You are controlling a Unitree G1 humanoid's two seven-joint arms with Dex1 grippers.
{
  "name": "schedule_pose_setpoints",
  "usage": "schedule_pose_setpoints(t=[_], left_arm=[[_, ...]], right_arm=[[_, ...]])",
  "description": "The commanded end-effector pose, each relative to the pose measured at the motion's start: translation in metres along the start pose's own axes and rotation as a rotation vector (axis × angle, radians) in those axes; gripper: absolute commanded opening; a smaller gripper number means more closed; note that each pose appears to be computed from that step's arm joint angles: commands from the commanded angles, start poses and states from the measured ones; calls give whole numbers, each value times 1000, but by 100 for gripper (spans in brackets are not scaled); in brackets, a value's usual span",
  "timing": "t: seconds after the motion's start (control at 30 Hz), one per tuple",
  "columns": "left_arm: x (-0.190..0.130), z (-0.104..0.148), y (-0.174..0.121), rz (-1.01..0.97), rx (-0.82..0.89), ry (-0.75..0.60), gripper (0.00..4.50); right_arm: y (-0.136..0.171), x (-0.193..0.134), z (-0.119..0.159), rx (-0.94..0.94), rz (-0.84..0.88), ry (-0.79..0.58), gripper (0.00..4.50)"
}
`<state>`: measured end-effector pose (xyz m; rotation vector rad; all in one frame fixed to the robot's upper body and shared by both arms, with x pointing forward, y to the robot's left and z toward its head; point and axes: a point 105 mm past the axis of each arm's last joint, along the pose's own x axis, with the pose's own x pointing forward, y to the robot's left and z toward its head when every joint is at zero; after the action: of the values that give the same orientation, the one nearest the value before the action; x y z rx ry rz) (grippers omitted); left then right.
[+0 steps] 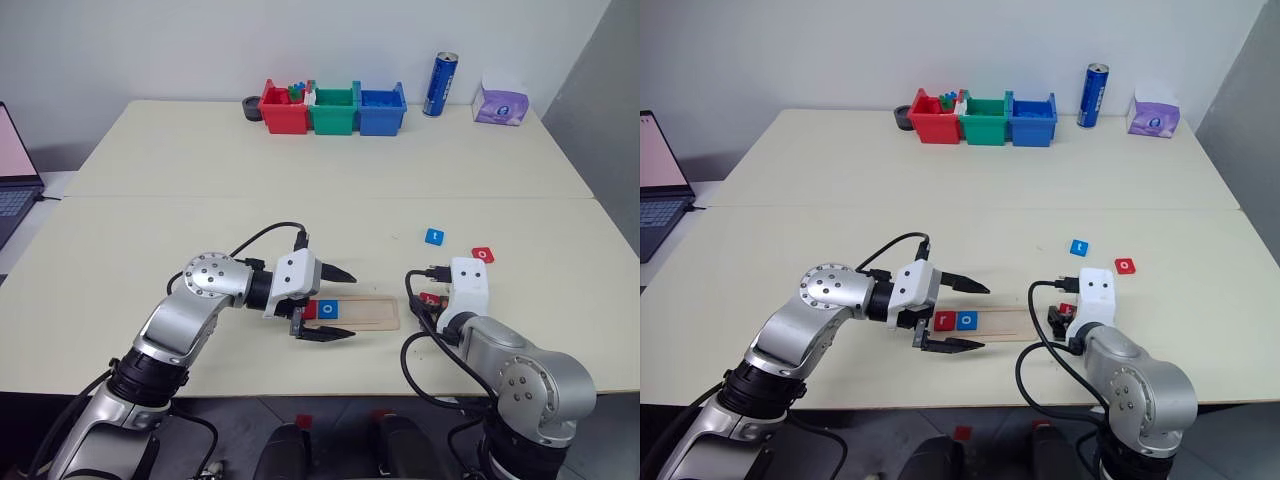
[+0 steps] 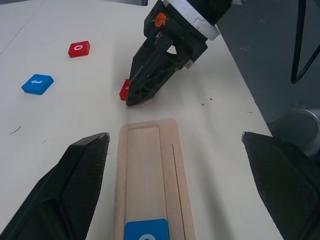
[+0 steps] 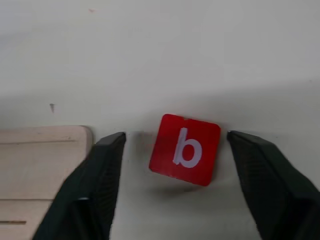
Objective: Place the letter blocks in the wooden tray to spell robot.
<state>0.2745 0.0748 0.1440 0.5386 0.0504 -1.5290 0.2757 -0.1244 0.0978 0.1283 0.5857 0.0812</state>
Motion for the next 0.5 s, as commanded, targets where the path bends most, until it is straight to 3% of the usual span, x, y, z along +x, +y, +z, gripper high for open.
schedule_pose_setpoints(t=[0.03,0.23,0.37,0.5], left_arm=[[-1,7,2,-3,42,-16,450],[-4,6,5,10,41,-14,450],[-4,5,7,11,34,-23,450],[-1,4,8,1,18,-47,450]], right_arm=[[-4,-8,15,-6,1,-69,445],[-22,-26,79,26,17,-293,445],[-5,-43,109,-186,368,-384,445],[-12,-45,98,-506,641,-436,445]])
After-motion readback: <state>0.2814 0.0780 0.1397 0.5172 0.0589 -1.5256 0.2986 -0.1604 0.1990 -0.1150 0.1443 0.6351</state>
